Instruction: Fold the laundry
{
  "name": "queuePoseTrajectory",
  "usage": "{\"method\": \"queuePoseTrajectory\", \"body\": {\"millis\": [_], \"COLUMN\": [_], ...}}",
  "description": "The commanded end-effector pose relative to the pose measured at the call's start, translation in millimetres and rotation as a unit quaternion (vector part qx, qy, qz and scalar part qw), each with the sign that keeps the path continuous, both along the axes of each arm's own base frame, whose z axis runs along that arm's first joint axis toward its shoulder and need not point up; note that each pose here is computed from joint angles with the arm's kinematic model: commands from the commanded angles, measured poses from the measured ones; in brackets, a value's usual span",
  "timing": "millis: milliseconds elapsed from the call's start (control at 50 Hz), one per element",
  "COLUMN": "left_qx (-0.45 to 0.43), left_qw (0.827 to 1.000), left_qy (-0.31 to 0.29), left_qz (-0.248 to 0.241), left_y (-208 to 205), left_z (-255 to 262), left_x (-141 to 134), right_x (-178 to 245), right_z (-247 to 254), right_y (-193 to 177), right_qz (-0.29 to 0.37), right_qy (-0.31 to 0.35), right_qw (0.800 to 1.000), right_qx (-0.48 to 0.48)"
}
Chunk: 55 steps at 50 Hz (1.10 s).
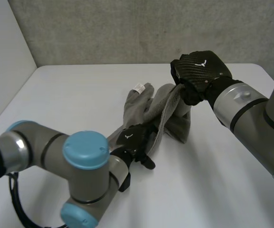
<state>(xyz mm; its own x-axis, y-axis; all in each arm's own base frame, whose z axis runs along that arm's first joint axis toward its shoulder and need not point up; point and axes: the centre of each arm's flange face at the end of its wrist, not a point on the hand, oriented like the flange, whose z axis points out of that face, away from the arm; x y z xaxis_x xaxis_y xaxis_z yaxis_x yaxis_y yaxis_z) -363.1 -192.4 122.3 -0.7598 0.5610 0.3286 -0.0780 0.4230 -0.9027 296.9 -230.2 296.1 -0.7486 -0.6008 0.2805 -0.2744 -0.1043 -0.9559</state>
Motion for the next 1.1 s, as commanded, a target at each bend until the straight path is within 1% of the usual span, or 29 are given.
{"method": "queuePoseTrajectory", "body": {"millis": [20,220,280,320,360,380,420,440,480,500,540,560,580,600,640,660,700,720,760,780,820,900,940,960,1000,1020,1040,1060,1100], "left_qx": [-0.022,-0.036,-0.044,-0.052,-0.082,-0.082,-0.13,-0.13,-0.176,-0.177,-0.209,-0.209,-0.215,-0.215,-0.194,-0.194,-0.155,-0.155,-0.118,-0.117,-0.101,-0.112,-0.145,-0.145,-0.19,-0.191,-0.223,-0.224,-0.305], "left_qw": [0.999,0.997,0.996,0.994,0.988,0.988,0.981,0.981,0.973,0.973,0.965,0.965,0.96,0.96,0.947,0.947,0.928,0.928,0.906,0.906,0.888,0.884,0.887,0.887,0.888,0.888,0.889,0.889,0.884], "left_qy": [-0.003,-0.001,0.0,0.002,-0.009,-0.009,-0.045,-0.045,-0.085,-0.085,-0.14,-0.14,-0.175,-0.175,-0.257,-0.257,-0.335,-0.335,-0.394,-0.394,-0.428,-0.431,-0.419,-0.419,-0.403,-0.403,-0.391,-0.391,-0.351], "left_qz": [0.049,0.064,0.082,0.099,0.128,0.128,0.139,0.139,0.124,0.124,0.078,0.078,0.048,0.048,-0.011,-0.011,-0.05,-0.05,-0.1,-0.1,-0.135,-0.142,-0.131,-0.131,-0.11,-0.11,-0.09,-0.089,-0.041], "left_y": [-20,-29,-34,-38,-53,-53,-54,-54,-49,-49,-39,-39,-32,-32,-16,-15,-4,-4,12,12,18,9,-10,-10,-37,-37,-55,-55,-90], "left_z": [-13,-15,-8,4,32,32,62,63,86,86,94,94,92,92,79,79,67,67,59,59,56,52,50,50,54,54,62,62,94], "left_x": [-15,-19,-12,-4,21,21,46,46,65,65,76,76,79,79,90,90,105,105,114,114,118,112,98,98,83,83,73,73,51], "right_x": [-7,-11,-10,-7,-5,-5,-2,-2,0,0,1,1,0,0,-4,-4,-11,-11,-20,-20,-23,-19,-7,-7,6,6,14,14,31], "right_z": [14,21,19,10,1,1,-22,-22,-44,-45,-66,-67,-76,-76,-92,-92,-104,-104,-111,-111,-112,-114,-113,-113,-108,-108,-100,-100,-70], "right_y": [11,13,10,6,2,2,-4,-4,-7,-8,-5,-5,-2,-2,7,7,20,20,38,38,47,39,22,22,0,0,-14,-14,-47], "right_qz": [0.0,-0.001,-0.001,0.004,0.006,0.006,0.01,0.01,0.021,0.021,0.04,0.04,0.051,0.051,0.072,0.072,0.096,0.096,0.132,0.132,0.159,0.161,0.145,0.145,0.12,0.119,0.102,0.102,0.055], "right_qy": [-0.01,-0.013,-0.006,0.007,0.024,0.024,0.088,0.088,0.159,0.16,0.223,0.223,0.25,0.25,0.291,0.291,0.332,0.332,0.375,0.375,0.409,0.411,0.392,0.392,0.359,0.359,0.334,0.334,0.269], "right_qw": [1.0,1.0,1.0,1.0,1.0,1.0,0.996,0.996,0.987,0.987,0.974,0.974,0.967,0.966,0.951,0.951,0.93,0.93,0.902,0.902,0.881,0.884,0.901,0.901,0.923,0.923,0.936,0.936,0.961], "right_qx": [-0.016,-0.026,-0.028,-0.022,-0.015,-0.015,-0.007,-0.007,-0.001,-0.001,0.017,0.017,0.032,0.032,0.073,0.073,0.124,0.124,0.171,0.171,0.177,0.153,0.114,0.114,0.075,0.075,0.049,0.048,-0.025]}}
